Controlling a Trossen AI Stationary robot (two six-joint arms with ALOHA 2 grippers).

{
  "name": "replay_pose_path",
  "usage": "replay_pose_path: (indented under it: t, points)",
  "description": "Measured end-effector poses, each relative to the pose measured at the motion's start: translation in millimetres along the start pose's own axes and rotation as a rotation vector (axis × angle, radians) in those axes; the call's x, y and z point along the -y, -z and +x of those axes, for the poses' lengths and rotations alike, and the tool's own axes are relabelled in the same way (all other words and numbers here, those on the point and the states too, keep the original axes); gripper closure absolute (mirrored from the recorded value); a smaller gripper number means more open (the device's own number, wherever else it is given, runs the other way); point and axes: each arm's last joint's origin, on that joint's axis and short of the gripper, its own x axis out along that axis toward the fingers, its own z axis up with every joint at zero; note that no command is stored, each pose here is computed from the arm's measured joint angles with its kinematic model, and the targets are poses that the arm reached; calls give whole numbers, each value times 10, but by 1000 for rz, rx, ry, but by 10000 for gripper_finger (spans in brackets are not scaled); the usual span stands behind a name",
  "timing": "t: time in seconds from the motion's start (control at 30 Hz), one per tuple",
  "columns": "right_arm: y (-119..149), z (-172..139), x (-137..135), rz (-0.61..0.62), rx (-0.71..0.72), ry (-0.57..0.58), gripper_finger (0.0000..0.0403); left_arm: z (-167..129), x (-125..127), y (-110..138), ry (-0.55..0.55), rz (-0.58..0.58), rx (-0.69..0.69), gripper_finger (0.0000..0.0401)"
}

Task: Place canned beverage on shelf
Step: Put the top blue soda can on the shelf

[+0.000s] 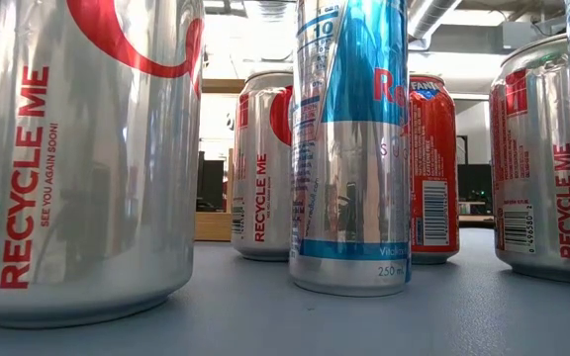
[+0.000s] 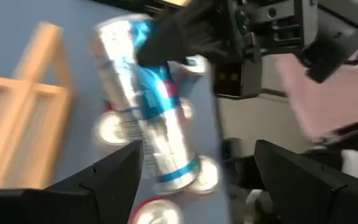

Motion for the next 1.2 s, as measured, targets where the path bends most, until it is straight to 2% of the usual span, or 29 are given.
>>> replay_pose_path:
  t: [0.17,0.3,0.37,0.47,0.63,0.73,0.93,1.2]
  points:
    - [-7,-39,6,9,1,11,259,172,-220,82,-20,-125,-2,104]
    - [-10,-66,5,8,4,15,259,274,-271,52,142,-167,61,104]
    - [-12,-72,5,8,6,16,259,308,-317,67,189,-196,58,104]
    - [-19,-84,4,12,9,17,259,369,-417,138,169,-238,41,105]
    - [-19,-80,5,13,8,17,259,460,-498,256,214,-287,46,105]
    - [-20,-66,9,20,3,18,259,516,-597,341,202,-328,27,105]
    - [-11,-35,26,41,-14,24,259,545,-586,282,288,-316,109,105]
    - [-25,-1,30,57,-10,14,259,734,-610,345,326,-323,58,106]
